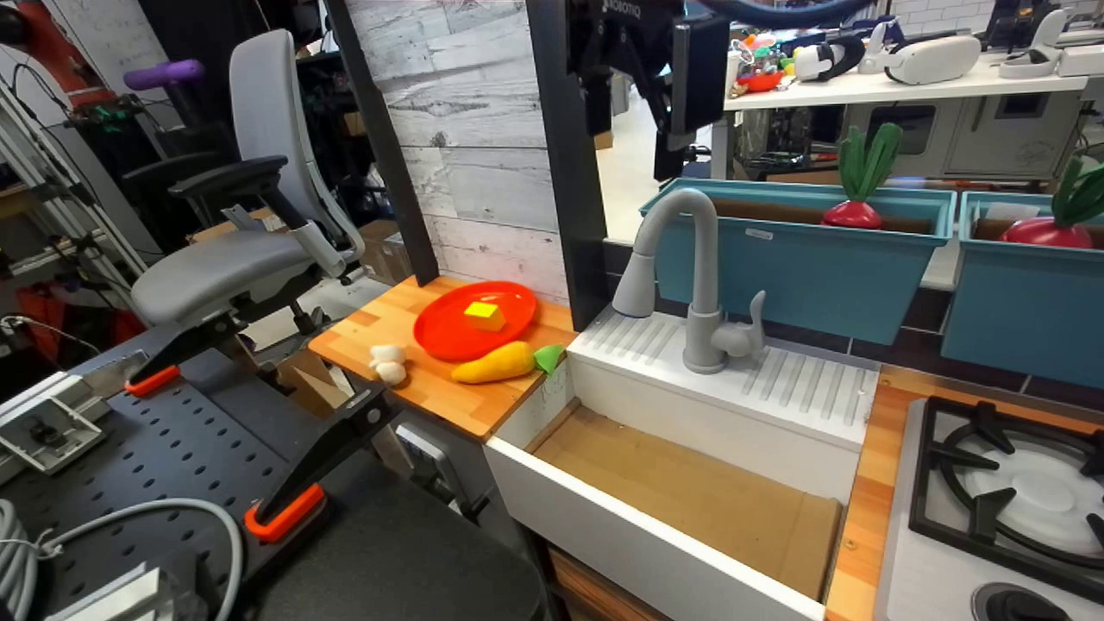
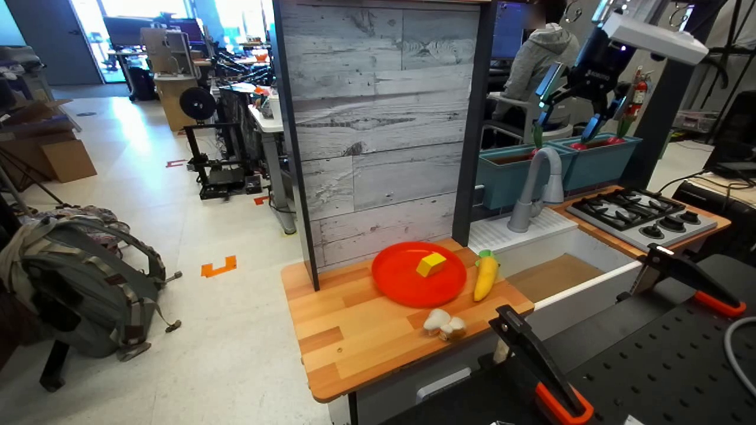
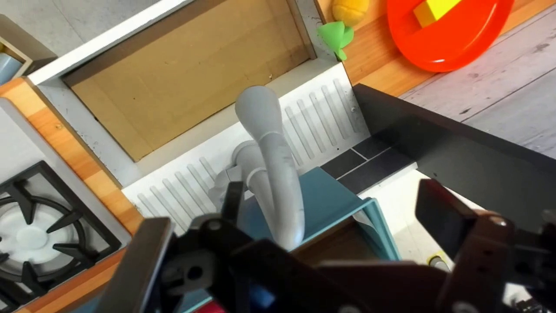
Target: Move the tap to the left
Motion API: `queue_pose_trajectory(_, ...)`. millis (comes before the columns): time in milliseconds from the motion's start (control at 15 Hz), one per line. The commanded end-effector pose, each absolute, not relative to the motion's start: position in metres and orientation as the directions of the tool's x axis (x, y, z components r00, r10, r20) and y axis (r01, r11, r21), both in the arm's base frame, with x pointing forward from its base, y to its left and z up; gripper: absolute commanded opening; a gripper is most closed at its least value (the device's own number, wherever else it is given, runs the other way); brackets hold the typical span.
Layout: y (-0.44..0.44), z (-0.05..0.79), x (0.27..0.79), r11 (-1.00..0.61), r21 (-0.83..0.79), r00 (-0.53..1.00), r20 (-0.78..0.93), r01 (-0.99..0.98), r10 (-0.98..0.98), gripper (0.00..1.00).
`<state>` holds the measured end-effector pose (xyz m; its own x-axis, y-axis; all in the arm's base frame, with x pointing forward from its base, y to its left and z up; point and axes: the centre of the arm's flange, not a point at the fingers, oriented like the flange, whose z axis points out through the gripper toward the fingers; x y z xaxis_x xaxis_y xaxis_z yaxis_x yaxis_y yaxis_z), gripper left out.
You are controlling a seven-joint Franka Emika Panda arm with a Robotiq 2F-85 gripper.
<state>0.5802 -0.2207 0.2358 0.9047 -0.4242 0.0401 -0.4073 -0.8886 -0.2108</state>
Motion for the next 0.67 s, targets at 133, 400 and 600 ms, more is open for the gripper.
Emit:
queue_pose_trajectory(133,-0.239,0.200,0.589,-0.897,-0.183,0.910,0.025,-0.403,-0.414,1.00)
queue_pose_trajectory(400,-0.243,0.175,0.588,-0.909,-0.147,0.919,-0.010,-0.390,-0.393,1.00)
queue_pose_trajectory(600,-0.241,0.162,0.589,-0.917,-0.135,0.927,-0.026,-0.375,-0.375,1.00)
